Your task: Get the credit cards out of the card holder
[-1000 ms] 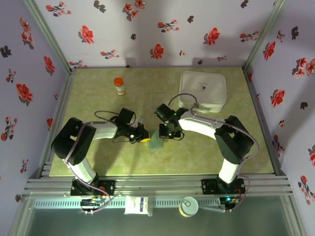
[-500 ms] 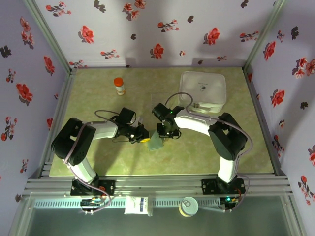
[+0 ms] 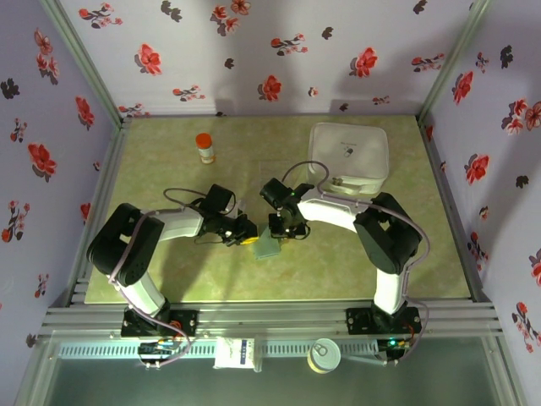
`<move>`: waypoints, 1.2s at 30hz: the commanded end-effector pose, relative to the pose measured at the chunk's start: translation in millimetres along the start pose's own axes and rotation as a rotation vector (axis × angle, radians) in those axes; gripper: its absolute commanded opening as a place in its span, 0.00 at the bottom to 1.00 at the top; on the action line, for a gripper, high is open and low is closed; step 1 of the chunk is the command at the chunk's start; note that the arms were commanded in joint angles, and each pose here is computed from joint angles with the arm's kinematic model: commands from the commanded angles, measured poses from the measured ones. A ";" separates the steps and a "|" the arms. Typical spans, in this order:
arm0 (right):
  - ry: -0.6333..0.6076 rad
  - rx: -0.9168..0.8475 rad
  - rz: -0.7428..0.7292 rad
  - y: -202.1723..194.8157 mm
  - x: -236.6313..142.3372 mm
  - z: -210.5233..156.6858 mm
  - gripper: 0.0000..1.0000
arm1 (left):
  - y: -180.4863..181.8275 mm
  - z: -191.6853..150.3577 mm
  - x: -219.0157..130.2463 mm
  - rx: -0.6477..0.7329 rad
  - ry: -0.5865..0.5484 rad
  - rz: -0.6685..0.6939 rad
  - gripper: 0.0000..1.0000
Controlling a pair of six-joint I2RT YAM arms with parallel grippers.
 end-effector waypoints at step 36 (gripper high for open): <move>-0.173 0.118 -0.013 -6.2 -74.4 -6.7 0.00 | -16.4 3.6 -65.3 0.014 -0.305 0.072 0.24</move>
Point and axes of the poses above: each hand's point on the last joint's axis, 136 mm out from that joint toward the fingers, its own x axis out along the fingers, its own y axis along the line the jaws close on, z = x × y, the point moved 10 cm from there along -x, back along the fingers, and after that the axes turned 3 degrees about -x, right-handed, at the moved point
